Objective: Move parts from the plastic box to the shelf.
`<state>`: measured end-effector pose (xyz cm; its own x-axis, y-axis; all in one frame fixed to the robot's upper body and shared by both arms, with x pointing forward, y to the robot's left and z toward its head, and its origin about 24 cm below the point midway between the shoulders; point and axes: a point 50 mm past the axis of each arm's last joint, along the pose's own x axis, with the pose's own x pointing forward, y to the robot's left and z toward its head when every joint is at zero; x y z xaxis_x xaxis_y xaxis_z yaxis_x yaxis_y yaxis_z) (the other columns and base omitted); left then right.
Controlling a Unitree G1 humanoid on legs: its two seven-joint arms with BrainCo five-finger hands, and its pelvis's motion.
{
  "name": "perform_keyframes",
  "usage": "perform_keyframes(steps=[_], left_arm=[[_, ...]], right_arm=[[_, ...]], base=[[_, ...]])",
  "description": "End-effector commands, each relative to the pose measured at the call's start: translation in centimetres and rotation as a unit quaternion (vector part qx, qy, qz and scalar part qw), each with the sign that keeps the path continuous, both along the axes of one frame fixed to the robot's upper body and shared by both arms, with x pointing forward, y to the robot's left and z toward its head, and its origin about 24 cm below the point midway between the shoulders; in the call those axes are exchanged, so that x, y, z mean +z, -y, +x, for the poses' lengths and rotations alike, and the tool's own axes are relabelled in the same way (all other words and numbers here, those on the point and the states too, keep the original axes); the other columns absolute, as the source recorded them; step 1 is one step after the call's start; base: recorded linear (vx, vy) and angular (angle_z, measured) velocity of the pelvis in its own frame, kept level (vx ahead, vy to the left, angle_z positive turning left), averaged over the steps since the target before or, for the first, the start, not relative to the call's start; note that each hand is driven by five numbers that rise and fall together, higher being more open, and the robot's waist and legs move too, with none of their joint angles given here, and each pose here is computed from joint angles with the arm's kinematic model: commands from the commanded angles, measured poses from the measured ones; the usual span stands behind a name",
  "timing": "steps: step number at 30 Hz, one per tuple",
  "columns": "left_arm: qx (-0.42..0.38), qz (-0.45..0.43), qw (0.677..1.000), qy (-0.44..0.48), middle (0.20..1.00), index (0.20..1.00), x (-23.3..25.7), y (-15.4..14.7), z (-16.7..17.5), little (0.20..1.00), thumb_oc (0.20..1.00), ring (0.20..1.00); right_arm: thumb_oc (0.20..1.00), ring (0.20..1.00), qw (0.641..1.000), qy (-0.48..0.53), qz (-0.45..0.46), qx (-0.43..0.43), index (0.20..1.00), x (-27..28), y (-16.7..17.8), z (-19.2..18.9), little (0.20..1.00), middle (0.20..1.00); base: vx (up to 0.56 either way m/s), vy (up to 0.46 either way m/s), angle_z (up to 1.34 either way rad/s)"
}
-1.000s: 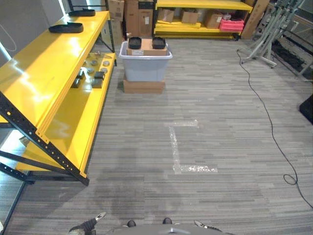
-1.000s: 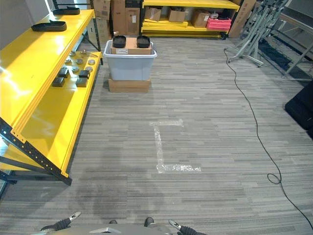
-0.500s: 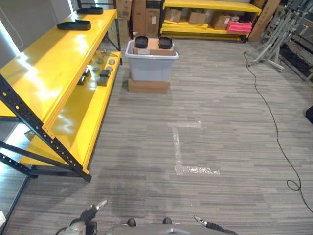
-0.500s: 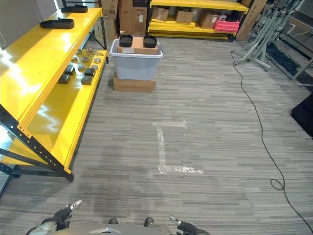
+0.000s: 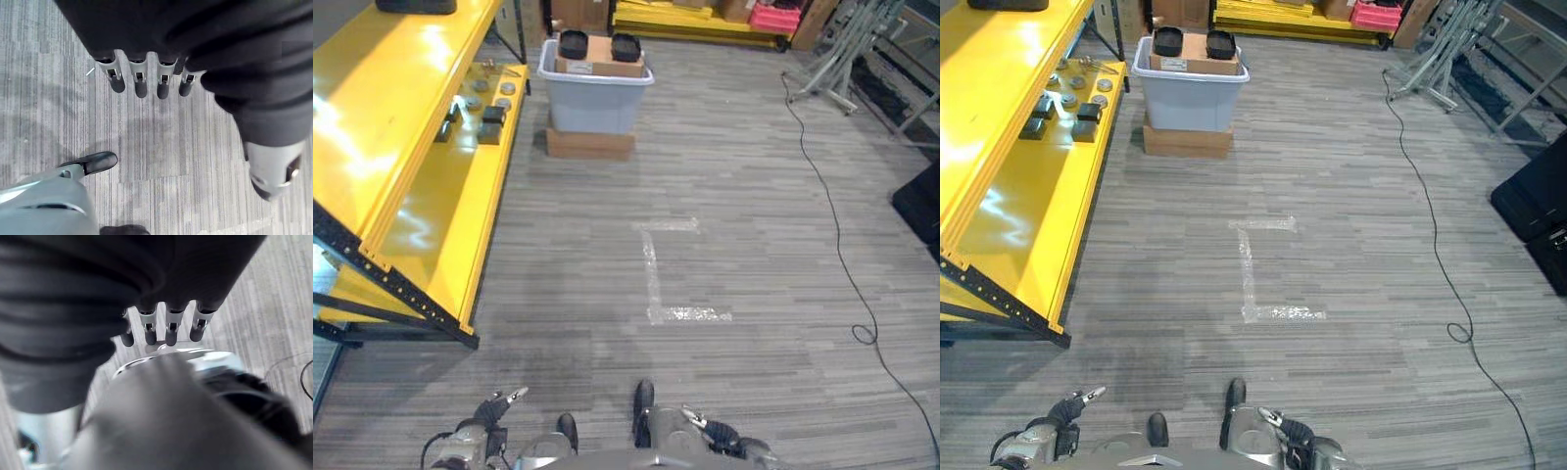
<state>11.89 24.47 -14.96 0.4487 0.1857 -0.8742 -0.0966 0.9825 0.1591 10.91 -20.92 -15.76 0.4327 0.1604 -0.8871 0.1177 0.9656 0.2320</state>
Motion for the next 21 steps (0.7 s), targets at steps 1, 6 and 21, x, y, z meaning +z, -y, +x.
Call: perform_keyframes(steps=[1,6,21], left_arm=[[0.02,-0.003,0.999,0.038,1.0,1.0,0.4,0.2,1.0,1.0,1.0,1.0],[0.075,-0.043,0.994,0.062,1.0,1.0,0.2,1.3,1.2,1.0,1.0,1.0],[0.017,0.014,0.999,0.033,1.0,1.0,-0.4,1.0,-1.9,1.0,1.0,1.0]], right_arm=[[1.0,1.0,0.999,-0.031,-0.025,0.016,1.0,0.0,1.8,-0.7,1.0,1.0],[1.0,1.0,0.997,-0.058,-0.047,0.017,1.0,0.0,2.9,-1.6,1.0,1.0],[1.0,1.0,0.999,-0.017,-0.047,0.014,1.0,0.9,3.9,0.5,1.0,1.0]], base=[[0.15,-0.143,0.19],[0.25,-0.248,0.19],[0.24,0.006,-0.21]])
